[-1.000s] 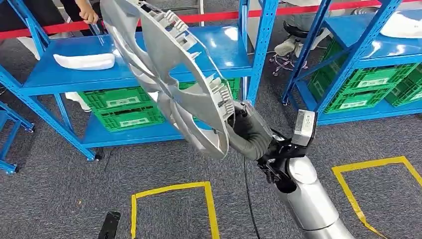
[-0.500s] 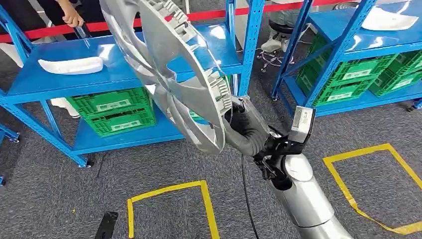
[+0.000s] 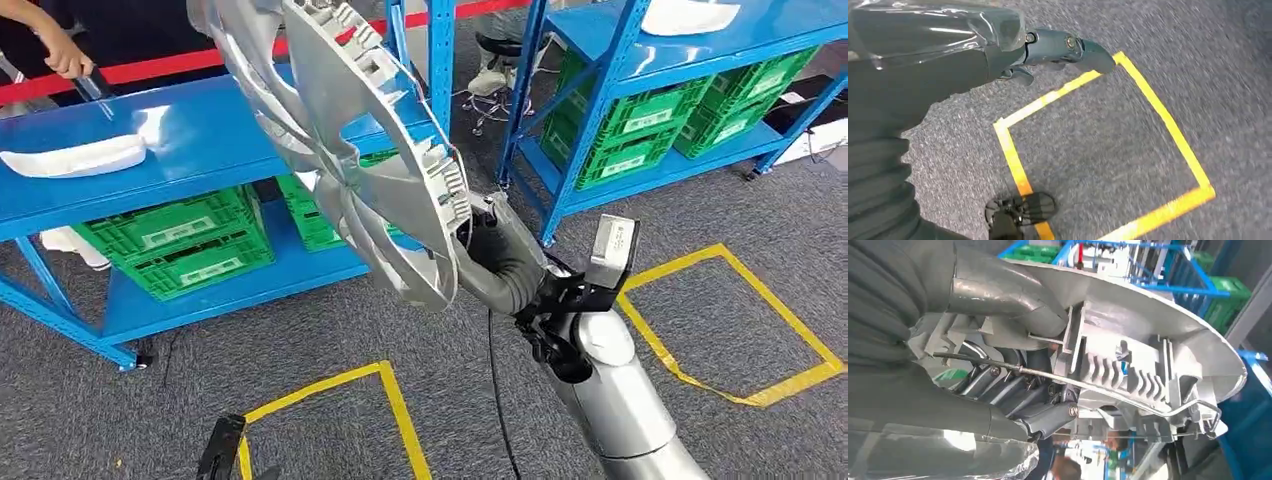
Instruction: Take the parts from the cabinet and place them on the table.
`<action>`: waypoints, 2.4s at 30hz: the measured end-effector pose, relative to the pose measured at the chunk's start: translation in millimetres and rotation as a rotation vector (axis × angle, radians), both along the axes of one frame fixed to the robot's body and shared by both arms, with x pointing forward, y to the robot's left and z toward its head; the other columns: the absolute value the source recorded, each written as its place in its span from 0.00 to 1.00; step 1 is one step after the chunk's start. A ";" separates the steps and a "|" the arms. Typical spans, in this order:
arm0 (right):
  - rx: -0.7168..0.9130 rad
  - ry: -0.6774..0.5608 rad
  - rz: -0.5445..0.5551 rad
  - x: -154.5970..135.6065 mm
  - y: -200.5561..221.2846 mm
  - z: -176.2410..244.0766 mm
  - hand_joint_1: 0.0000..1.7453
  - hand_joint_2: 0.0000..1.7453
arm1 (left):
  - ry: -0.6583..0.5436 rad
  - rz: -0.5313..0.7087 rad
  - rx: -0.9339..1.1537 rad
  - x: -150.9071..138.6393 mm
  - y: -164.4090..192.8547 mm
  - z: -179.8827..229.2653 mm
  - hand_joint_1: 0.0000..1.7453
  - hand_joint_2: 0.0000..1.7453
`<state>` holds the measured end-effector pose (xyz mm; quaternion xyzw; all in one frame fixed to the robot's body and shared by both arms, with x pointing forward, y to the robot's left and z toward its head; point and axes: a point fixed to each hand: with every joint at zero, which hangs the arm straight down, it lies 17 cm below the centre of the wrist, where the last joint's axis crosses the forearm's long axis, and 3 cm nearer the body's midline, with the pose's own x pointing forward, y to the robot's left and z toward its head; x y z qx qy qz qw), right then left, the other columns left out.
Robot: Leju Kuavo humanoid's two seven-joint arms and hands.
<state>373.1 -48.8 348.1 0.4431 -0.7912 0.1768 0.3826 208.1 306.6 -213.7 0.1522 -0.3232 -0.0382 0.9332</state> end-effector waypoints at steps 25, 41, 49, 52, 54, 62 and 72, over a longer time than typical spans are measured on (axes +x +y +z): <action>-0.010 0.003 -0.031 -0.9 -3.1 -6.6 1.00 1.00 | 0.008 -0.016 -0.001 1.3 -5.6 -7.2 0.00 1.00; 0.002 -0.005 -0.021 -3.1 1.1 -1.2 1.00 1.00 | 0.019 -0.004 0.002 -3.8 -1.4 -10.8 0.00 1.00; -0.007 -0.003 -0.027 -2.8 -1.5 -5.1 1.00 1.00 | 0.010 -0.007 0.003 2.5 -0.7 -8.9 0.00 1.00; -0.018 0.010 -0.028 -1.9 -1.5 -12.1 1.00 1.00 | 0.020 -0.004 0.001 -1.2 -1.5 -11.1 0.00 1.00; -0.023 0.012 -0.030 -1.0 -2.1 -13.4 1.00 1.00 | 0.023 -0.003 0.000 -2.8 -2.3 -12.0 0.00 1.00; -0.022 -0.024 0.021 -2.3 13.2 3.8 1.00 1.00 | 0.048 0.057 -0.010 -27.1 6.6 -19.3 0.00 1.00; -0.021 -0.021 0.060 -3.7 22.7 8.5 1.00 1.00 | 0.063 0.097 -0.009 -30.3 16.2 -20.1 0.00 1.00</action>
